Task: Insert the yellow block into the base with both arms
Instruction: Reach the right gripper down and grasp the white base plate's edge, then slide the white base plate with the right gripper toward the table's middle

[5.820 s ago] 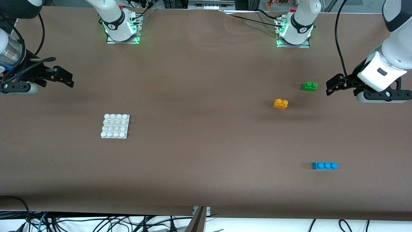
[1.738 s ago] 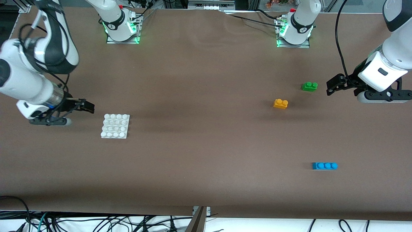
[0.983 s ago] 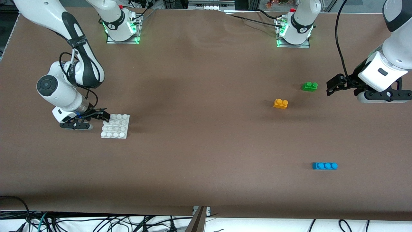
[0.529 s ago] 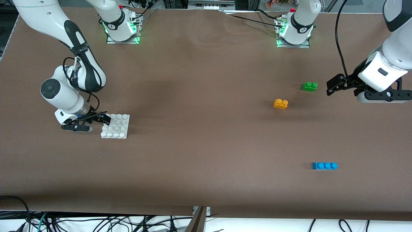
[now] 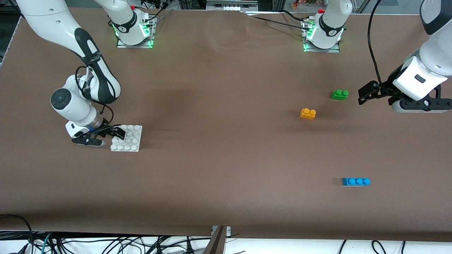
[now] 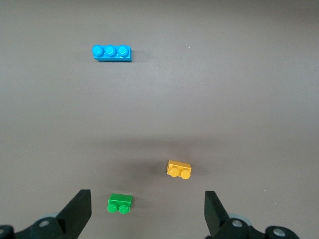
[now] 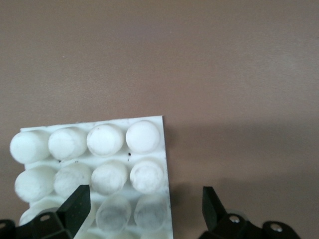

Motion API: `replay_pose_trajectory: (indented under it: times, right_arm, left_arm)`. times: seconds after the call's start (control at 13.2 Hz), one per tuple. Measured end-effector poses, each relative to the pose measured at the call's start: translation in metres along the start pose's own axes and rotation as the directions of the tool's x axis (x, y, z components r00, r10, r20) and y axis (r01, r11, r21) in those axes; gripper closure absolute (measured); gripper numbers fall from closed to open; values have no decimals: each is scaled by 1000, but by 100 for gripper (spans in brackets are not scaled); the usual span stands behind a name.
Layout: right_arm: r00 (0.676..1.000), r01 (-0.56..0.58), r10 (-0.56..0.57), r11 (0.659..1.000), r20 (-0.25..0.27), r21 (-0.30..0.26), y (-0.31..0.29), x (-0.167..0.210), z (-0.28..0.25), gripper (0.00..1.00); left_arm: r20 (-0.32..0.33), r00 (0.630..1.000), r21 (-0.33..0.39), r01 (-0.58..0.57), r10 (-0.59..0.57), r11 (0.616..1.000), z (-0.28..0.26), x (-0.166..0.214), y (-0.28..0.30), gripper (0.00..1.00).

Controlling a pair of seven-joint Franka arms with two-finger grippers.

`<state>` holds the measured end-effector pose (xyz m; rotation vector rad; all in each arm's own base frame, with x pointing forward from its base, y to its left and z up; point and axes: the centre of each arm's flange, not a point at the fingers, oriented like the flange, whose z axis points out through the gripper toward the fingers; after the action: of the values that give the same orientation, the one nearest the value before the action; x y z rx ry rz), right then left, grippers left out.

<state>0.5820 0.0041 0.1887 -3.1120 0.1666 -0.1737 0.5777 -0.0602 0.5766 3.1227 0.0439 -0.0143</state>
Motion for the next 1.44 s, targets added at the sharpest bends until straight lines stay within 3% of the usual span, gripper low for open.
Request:
replay_pose_trajectory:
  times: [0.45, 0.6, 0.68, 0.76, 1.06, 1.44]
  right_arm:
    - [1000, 2, -2, 1000, -6, 2, -2, 0, 5, 3]
    - [1000, 5, -5, 1000, -10, 6, -5, 1, 3, 21]
    - [1000, 6, -6, 1000, -11, 7, -7, 1, 4, 22]
    - [1000, 11, -11, 1000, -16, 10, -10, 1, 4, 29]
    - [998, 35, -34, 999, -51, 28, -27, 0, 10, 30]
    - [999, -1, 5, 997, -47, 76, -73, -8, 9, 30]
  left_arm:
    - [0, 1000, 0, 0, 0, 1000, 0, 0, 0, 0]
    - [0, 1000, 0, 0, 0, 1000, 0, 0, 0, 0]
    - [0, 1000, 0, 0, 0, 1000, 0, 0, 0, 0]
    - [0, 1000, 0, 0, 0, 1000, 0, 0, 0, 0]
    - [1, 1000, 0, 0, 0, 1000, 0, 0, 0, 0]
    - [2, 1000, 0, 0, 0, 1000, 1, 1, 0, 0]
